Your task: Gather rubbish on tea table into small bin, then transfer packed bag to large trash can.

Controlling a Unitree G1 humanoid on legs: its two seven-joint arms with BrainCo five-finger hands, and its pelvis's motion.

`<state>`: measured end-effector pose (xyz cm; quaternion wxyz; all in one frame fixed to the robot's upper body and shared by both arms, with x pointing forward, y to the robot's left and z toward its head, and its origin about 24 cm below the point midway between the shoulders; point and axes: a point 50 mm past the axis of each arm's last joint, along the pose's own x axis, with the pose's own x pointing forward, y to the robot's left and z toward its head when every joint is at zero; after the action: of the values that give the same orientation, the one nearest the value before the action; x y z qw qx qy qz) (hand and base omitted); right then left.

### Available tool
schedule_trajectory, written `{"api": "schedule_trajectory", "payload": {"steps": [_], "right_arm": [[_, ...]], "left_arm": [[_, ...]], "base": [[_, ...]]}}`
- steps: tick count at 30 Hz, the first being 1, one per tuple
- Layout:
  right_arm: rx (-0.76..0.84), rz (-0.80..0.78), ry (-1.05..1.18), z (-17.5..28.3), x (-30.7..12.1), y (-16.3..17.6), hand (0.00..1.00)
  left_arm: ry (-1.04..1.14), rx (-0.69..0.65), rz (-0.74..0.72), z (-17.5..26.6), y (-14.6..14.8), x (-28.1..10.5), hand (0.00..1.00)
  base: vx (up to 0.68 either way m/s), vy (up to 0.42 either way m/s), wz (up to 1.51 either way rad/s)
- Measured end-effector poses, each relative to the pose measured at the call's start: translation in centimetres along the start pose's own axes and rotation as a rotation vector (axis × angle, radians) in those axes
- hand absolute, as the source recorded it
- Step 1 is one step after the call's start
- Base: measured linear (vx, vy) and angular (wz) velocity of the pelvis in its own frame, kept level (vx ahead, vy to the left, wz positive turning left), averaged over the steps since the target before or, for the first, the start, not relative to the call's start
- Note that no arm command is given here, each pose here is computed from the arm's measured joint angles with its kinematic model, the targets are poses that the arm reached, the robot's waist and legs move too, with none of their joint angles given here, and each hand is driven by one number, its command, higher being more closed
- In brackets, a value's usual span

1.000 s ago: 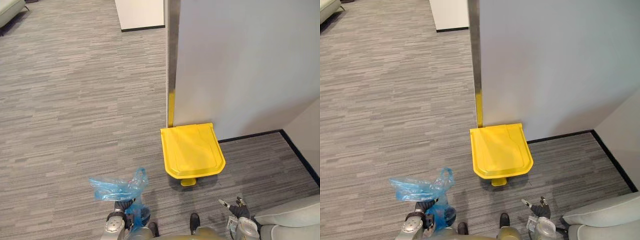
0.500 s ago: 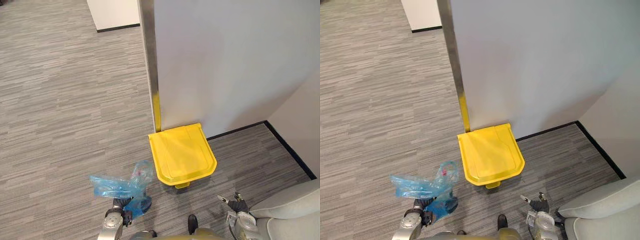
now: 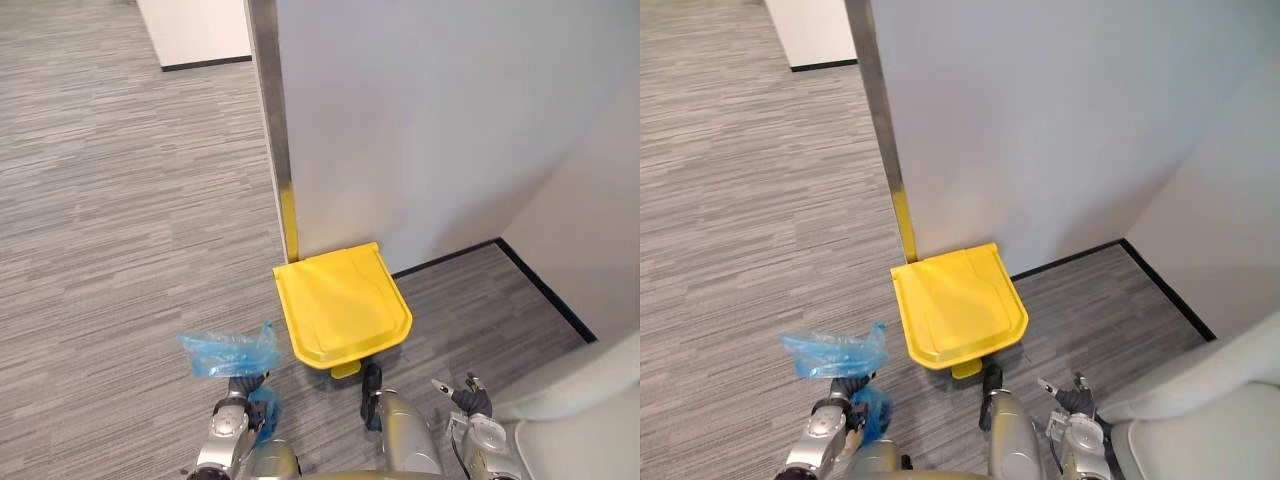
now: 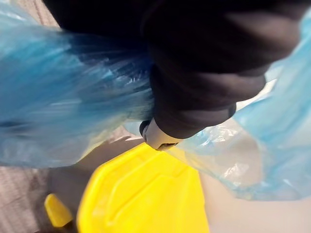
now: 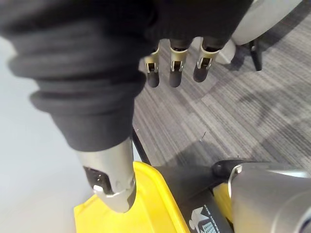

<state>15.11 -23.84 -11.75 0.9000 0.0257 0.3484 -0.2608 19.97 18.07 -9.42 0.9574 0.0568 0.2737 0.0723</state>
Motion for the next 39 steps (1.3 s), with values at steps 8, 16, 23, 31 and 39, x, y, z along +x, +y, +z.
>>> {"api": "schedule_trajectory", "payload": {"steps": [8, 16, 23, 31, 39], "right_arm": [[0.159, -0.111, -0.003, -0.5, -0.6, -2.7, 0.00], [0.157, -0.045, 0.034, -1.4, -1.1, -0.4, 0.00], [0.111, -0.004, 0.048, -1.7, -1.1, 0.7, 0.00], [0.022, 0.037, 0.062, -2.5, -1.6, 1.3, 0.00], [-0.031, 0.098, 0.010, -0.5, -0.5, 2.7, 0.00]], "left_arm": [[-0.010, -0.007, -0.006, 0.3, -0.2, 0.1, 1.00], [-0.013, -0.034, -0.006, 0.5, -0.6, 0.2, 1.00], [0.002, -0.031, -0.004, -0.2, -0.6, -0.3, 1.00], [0.010, -0.033, 0.006, -0.6, -0.3, -0.6, 1.00], [0.067, -0.112, 0.074, -2.3, 0.7, -1.6, 1.00]], "base": [[0.23, -0.127, 0.11], [0.15, 0.012, 0.03], [0.02, 0.068, 0.10], [-0.11, 0.021, 0.17], [-0.09, -0.071, -0.03]]}}
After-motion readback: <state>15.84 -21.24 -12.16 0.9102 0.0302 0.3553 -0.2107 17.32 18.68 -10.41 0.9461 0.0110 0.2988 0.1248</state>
